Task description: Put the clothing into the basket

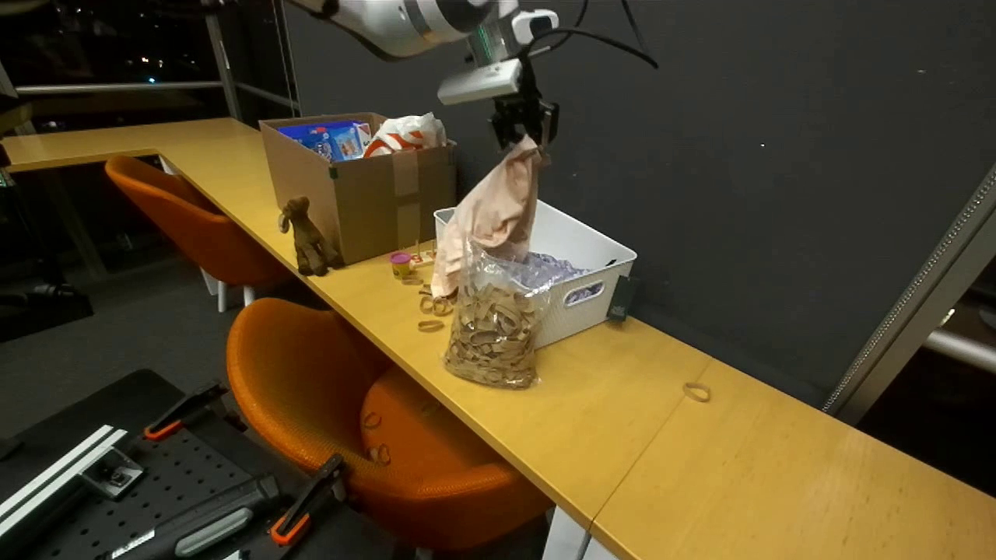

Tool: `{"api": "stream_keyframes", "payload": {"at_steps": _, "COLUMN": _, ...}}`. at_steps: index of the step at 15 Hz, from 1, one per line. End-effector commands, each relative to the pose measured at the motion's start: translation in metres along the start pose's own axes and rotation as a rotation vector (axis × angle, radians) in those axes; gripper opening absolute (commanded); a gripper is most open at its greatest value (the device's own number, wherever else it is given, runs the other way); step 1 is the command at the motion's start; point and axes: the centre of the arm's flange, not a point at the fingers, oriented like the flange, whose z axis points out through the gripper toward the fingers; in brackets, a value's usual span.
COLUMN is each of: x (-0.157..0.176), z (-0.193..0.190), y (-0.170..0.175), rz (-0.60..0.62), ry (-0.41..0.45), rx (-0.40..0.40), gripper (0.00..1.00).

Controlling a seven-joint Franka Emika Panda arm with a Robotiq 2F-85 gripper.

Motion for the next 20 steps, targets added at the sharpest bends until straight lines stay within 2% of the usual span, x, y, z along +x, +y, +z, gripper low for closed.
{"api": "stream_keyframes", "payload": {"at_steps": 1, "x": 0.048, "z": 0.063, "y": 0.046, "rz": 0.008, "ry": 0.062, "rx": -0.177, "gripper": 0.0}}
{"api": "stream_keyframes", "payload": {"at_steps": 4, "x": 0.049, "z": 0.077, "y": 0.064, "rz": 0.008, "ry": 0.087, "rx": -0.259, "gripper": 0.0}}
{"api": "stream_keyframes", "payload": {"at_steps": 7, "x": 0.059, "z": 0.062, "y": 0.056, "rz": -0.016, "ry": 0.147, "rx": -0.316, "gripper": 0.0}}
{"api": "stream_keyframes", "payload": {"at_steps": 9, "x": 0.069, "z": 0.049, "y": 0.04, "rz": -0.027, "ry": 0.188, "rx": -0.309, "gripper": 0.0}}
{"api": "stream_keyframes", "payload": {"at_steps": 11, "x": 0.072, "z": 0.051, "y": 0.018, "rz": -0.033, "ry": 0.227, "rx": -0.251, "gripper": 0.0}}
{"api": "stream_keyframes", "payload": {"at_steps": 13, "x": 0.067, "z": 0.07, "y": -0.007, "rz": -0.03, "ry": 0.23, "rx": -0.178, "gripper": 0.0}}
{"api": "stream_keyframes", "payload": {"at_steps": 16, "x": 0.043, "z": 0.12, "y": -0.033, "rz": -0.003, "ry": 0.167, "rx": -0.047, "gripper": 0.0}}
{"api": "stream_keyframes", "payload": {"at_steps": 19, "x": 0.018, "z": 0.141, "y": -0.059, "rz": 0.042, "ry": 0.097, "rx": 0.107, "gripper": 0.0}}
{"api": "stream_keyframes", "payload": {"at_steps": 20, "x": 0.013, "z": 0.135, "y": -0.066, "rz": 0.05, "ry": 0.09, "rx": 0.136, "gripper": 0.25}}
